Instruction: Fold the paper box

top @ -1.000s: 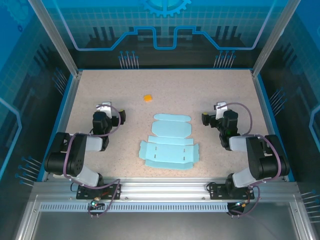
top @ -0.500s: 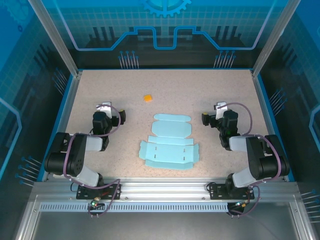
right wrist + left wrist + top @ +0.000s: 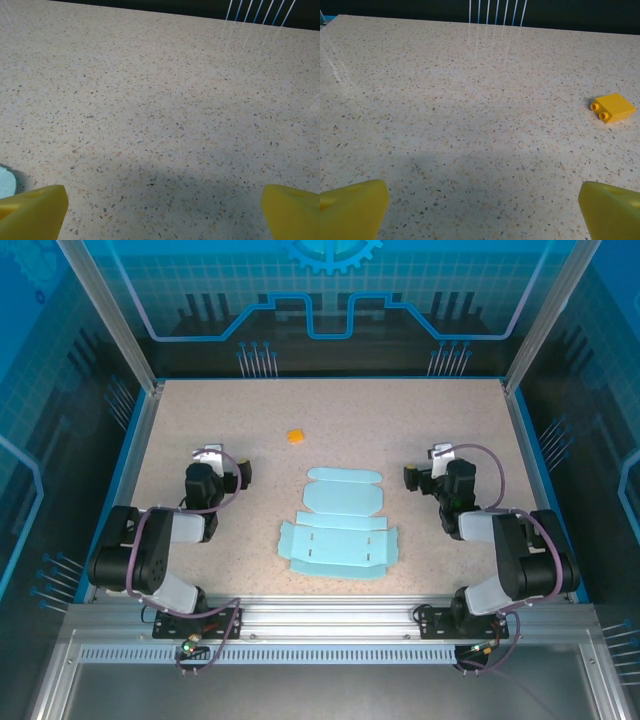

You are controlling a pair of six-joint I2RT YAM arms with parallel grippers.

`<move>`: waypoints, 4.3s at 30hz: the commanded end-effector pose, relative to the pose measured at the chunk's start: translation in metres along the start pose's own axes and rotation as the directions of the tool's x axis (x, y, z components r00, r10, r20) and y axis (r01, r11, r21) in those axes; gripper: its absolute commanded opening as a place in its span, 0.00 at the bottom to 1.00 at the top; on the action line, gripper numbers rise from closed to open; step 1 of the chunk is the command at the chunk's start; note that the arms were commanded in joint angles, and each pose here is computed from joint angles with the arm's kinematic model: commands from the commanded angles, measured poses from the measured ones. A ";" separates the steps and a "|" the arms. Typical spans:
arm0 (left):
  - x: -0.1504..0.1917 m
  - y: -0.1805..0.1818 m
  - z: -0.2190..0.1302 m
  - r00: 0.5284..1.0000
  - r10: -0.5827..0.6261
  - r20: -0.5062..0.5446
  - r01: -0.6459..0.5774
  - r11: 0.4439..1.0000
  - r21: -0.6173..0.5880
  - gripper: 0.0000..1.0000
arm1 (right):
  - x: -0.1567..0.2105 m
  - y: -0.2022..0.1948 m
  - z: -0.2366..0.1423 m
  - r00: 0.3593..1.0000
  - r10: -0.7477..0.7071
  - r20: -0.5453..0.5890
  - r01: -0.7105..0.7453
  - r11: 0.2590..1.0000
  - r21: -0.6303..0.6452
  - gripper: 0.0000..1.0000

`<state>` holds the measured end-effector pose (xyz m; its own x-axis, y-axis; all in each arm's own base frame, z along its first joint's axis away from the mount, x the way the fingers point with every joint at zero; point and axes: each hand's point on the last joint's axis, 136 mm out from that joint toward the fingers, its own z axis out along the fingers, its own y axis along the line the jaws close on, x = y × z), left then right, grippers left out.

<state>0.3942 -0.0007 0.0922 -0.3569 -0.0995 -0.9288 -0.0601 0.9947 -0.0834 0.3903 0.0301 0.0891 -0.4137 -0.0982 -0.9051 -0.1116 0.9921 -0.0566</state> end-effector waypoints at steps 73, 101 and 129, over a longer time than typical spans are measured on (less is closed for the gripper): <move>-0.190 -0.278 -0.137 0.931 0.191 0.311 -0.364 0.458 0.811 0.72 | -0.098 0.180 -0.102 0.914 -0.259 -0.311 -0.047 0.696 -0.717 0.00; -0.163 -0.254 -0.133 0.274 0.854 0.442 -0.748 -0.100 0.656 0.74 | -0.149 0.183 -0.112 0.872 -0.485 -0.073 0.230 0.535 -0.813 0.00; -0.148 -0.255 -0.074 0.025 0.913 0.407 -0.777 -0.239 0.583 0.29 | -0.146 0.186 -0.119 0.859 -0.511 -0.032 0.290 0.537 -0.793 0.00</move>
<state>0.3869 -0.2392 0.2804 0.2850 0.9142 -0.2880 0.8598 -0.1110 0.4983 0.3284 0.2146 0.2497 -0.3794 -0.5960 -0.7077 -0.8782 0.4728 0.0727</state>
